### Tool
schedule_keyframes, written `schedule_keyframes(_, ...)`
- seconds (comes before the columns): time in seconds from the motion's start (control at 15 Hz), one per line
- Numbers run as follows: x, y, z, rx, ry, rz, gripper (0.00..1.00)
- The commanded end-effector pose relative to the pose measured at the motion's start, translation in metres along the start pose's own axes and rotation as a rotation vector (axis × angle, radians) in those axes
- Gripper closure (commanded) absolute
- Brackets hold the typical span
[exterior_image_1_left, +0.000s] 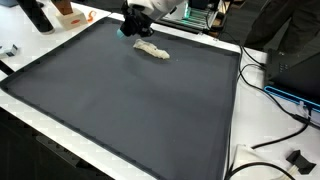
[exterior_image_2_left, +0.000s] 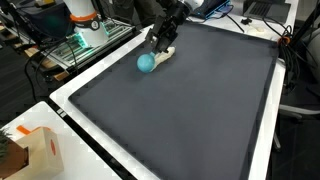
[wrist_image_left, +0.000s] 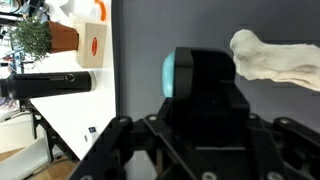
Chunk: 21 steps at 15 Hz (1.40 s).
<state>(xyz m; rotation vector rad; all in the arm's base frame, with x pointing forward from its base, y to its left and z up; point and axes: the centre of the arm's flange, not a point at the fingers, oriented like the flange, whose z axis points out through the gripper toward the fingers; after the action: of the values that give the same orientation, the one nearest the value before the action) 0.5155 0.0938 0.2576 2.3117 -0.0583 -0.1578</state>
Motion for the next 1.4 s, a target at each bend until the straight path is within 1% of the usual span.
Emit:
schedule_keyframes(0.0,-0.016,0.020,-0.009,0.048,0.056,-0.023,0.75)
schedule_keyframes(0.27,-0.023,0.040,-0.022,0.112,0.107,-0.029,0.75)
schedule_keyframes(0.4,-0.028,0.051,-0.028,0.156,0.136,-0.038,0.75)
schedule_keyframes(0.53,-0.031,0.062,-0.036,0.217,0.168,-0.060,0.75)
schedule_keyframes(0.6,-0.032,0.067,-0.039,0.252,0.182,-0.070,0.75)
schedule_keyframes(0.93,-0.035,0.102,-0.055,0.475,0.250,-0.113,0.75)
schedule_keyframes(1.07,-0.037,0.118,-0.058,0.565,0.258,-0.127,0.75)
schedule_keyframes(1.33,-0.043,0.149,-0.059,0.733,0.273,-0.111,0.75)
